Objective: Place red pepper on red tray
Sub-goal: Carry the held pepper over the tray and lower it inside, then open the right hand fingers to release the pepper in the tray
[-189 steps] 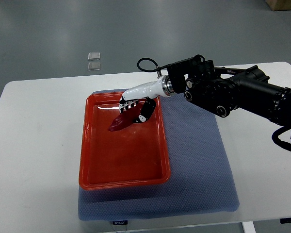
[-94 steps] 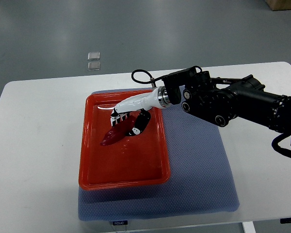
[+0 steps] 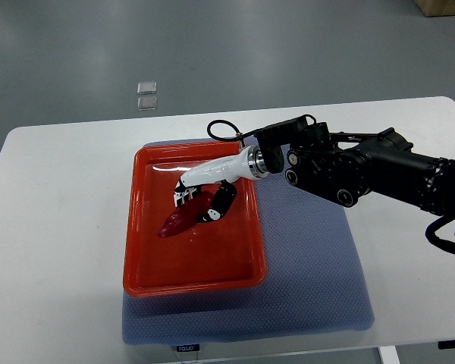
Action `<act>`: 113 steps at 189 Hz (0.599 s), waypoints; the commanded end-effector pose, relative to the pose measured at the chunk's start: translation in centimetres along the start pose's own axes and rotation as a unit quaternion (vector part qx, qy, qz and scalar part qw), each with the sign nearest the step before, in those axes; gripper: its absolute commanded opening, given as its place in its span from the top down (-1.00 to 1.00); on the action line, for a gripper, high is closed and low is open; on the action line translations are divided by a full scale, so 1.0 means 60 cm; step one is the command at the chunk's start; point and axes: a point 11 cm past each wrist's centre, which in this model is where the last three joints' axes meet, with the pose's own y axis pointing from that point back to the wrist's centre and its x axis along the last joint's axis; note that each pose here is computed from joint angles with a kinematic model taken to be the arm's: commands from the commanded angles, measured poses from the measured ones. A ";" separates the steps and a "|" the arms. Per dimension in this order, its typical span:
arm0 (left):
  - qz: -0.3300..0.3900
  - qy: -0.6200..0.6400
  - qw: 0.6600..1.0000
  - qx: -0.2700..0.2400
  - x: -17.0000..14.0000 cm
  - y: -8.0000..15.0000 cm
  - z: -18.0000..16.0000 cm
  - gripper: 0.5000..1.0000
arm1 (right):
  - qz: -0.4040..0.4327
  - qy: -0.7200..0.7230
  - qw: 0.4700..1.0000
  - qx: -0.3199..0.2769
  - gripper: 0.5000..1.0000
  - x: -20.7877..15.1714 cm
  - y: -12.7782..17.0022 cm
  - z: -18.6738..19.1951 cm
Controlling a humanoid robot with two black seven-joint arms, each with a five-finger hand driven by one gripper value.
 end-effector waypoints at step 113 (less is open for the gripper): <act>0.000 0.000 1.000 0.000 0.000 0.000 0.000 -1.00 | 0.016 -0.014 1.000 0.000 -0.11 0.012 0.003 0.001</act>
